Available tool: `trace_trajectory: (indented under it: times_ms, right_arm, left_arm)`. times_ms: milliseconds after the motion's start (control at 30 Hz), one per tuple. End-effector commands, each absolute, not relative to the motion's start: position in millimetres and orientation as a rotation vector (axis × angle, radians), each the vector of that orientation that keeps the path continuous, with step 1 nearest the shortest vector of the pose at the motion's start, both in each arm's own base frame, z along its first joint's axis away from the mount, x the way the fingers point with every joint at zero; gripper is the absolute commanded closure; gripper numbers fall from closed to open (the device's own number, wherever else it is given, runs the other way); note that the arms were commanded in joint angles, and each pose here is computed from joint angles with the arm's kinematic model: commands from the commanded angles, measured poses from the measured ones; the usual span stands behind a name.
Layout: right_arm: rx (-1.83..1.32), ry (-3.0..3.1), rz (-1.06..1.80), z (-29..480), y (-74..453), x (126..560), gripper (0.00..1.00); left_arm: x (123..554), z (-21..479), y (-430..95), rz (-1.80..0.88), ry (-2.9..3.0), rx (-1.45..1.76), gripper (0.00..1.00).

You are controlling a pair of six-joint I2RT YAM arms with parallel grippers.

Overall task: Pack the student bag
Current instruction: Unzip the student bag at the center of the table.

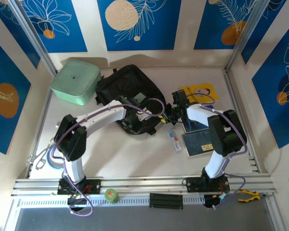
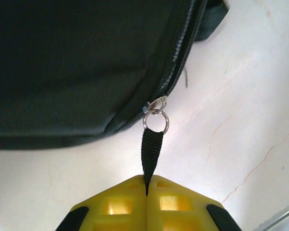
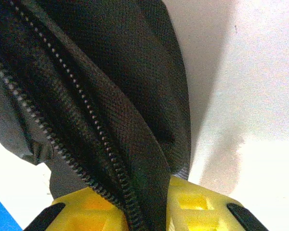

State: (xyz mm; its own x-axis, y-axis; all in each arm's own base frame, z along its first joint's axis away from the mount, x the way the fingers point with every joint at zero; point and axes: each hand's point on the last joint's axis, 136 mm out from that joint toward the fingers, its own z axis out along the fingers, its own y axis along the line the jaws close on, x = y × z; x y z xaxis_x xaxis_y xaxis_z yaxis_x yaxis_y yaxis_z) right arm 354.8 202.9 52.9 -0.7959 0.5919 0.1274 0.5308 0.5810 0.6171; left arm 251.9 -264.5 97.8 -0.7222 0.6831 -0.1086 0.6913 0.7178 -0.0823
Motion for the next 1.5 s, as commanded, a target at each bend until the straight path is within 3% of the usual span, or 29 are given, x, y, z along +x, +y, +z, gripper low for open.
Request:
trace_trajectory:
  times_ms: [0, 400, 1167, 1467]
  right_arm:
    - [0.999, 2.725, 0.934, 48.0, 193.5, 354.6, 0.79]
    - [0.98, 2.735, 0.917, 47.6, 193.3, 356.7, 0.89]
    - [0.932, 2.706, 0.923, 61.0, 189.5, 359.2, 0.9]
    - [0.843, 2.701, 1.063, 68.3, 214.7, 358.8, 0.9]
  left_arm:
    - [242.9, 97.0, -232.6, -0.073, 2.918, 1.16, 1.0]
    - [265.5, 72.3, -192.2, 0.09, 3.003, 0.997, 1.0]
    - [362.3, 54.4, -134.3, 0.084, 2.899, 0.516, 1.0]
    - [394.6, 58.7, -121.5, 0.098, 2.85, 0.328, 1.0]
